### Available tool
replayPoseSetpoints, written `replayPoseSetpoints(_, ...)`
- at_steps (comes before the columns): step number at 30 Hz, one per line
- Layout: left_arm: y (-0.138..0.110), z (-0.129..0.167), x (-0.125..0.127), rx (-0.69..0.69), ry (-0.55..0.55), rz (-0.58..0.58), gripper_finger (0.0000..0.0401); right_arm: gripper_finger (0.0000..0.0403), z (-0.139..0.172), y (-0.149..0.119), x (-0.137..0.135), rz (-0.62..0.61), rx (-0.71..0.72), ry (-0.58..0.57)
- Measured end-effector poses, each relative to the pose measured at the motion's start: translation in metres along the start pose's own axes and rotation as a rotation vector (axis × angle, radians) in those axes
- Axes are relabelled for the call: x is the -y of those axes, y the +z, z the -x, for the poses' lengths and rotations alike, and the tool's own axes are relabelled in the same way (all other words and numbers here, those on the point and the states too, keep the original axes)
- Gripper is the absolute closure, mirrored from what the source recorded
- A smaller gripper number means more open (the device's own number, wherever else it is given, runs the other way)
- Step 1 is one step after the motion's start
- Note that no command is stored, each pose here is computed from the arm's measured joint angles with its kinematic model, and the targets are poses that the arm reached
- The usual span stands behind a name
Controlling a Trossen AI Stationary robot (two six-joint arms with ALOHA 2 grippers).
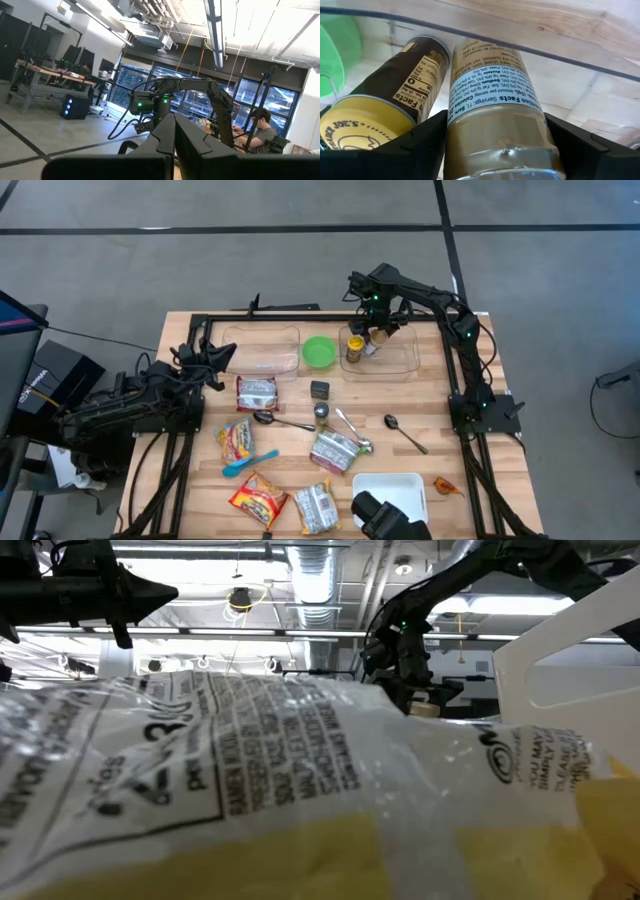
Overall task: Pick & Place Food Item
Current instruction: Put the spice bottle in the right transparent bin
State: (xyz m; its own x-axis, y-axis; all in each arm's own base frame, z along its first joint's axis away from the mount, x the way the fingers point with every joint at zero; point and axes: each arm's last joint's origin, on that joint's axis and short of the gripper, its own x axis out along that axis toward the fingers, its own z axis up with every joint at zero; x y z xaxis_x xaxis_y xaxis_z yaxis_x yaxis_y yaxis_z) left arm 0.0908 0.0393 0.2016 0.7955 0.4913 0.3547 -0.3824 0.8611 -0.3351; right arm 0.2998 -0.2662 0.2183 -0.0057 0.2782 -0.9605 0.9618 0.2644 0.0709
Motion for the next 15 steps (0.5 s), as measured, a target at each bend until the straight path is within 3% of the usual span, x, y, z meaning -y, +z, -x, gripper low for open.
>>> replayPoseSetpoints(15,0.0,0.0,0.0,0.0,0.0,-0.001,0.0401,0.0117,-0.0015,-0.008,-0.0042,-0.007,-0.04,-0.031)
